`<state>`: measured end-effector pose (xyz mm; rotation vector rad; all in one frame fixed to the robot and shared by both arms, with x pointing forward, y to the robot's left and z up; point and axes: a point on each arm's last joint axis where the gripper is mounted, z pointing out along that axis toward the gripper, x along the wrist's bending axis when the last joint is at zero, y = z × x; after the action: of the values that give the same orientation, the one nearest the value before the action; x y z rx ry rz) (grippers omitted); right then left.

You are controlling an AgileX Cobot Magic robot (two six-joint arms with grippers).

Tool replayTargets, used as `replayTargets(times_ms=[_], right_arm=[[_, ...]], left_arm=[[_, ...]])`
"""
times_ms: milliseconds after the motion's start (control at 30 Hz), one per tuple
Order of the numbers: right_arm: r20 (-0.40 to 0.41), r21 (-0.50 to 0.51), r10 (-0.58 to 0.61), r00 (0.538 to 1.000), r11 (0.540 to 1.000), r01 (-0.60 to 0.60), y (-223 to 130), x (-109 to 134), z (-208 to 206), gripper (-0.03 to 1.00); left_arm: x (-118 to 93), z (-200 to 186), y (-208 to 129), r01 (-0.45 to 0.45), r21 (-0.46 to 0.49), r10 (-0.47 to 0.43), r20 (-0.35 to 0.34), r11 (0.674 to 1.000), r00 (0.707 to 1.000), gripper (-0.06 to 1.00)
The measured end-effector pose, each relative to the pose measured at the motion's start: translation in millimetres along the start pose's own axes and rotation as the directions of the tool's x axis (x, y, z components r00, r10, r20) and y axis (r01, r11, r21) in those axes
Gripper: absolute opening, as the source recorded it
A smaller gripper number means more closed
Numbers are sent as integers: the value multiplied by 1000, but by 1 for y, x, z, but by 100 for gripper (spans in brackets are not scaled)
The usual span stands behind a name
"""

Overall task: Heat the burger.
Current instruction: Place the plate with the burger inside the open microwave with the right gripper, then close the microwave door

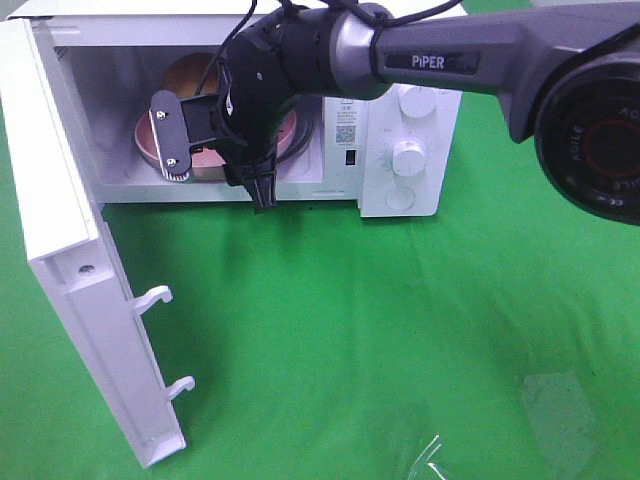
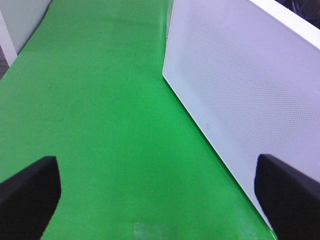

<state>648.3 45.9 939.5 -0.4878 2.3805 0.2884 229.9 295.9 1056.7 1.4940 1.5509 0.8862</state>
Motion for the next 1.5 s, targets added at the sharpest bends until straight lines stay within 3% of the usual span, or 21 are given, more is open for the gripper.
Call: replayTargets(times_ms=[267, 500, 767, 1033, 1233, 1500], right_arm=[[1, -19, 14, 1000, 1000, -14, -2, 3, -17, 65], [-1, -31, 7, 1000, 1000, -7, -5, 15, -24, 67], [58, -86, 0, 998, 996, 5, -11, 34, -58, 68], [31, -90, 5, 999, 996, -2, -19, 56, -79, 68], [1, -89, 57, 998, 994, -57, -27, 78, -100, 68], [-26, -90, 256, 966, 962, -257, -38, 102, -135, 68]], left_arm=[[0, 0, 0, 0, 0, 0, 0, 1000, 1000, 97], [0, 0, 0, 0, 0, 0, 0, 1000, 1000, 97], [0, 0, 0, 0, 0, 0, 0, 1000, 1000, 97], [0, 0, 0, 0, 0, 0, 0, 1000, 1000, 97], [0, 0, 0, 0, 0, 0, 0, 1000, 1000, 97], [0, 0, 0, 0, 0, 0, 0, 1000, 1000, 97]])
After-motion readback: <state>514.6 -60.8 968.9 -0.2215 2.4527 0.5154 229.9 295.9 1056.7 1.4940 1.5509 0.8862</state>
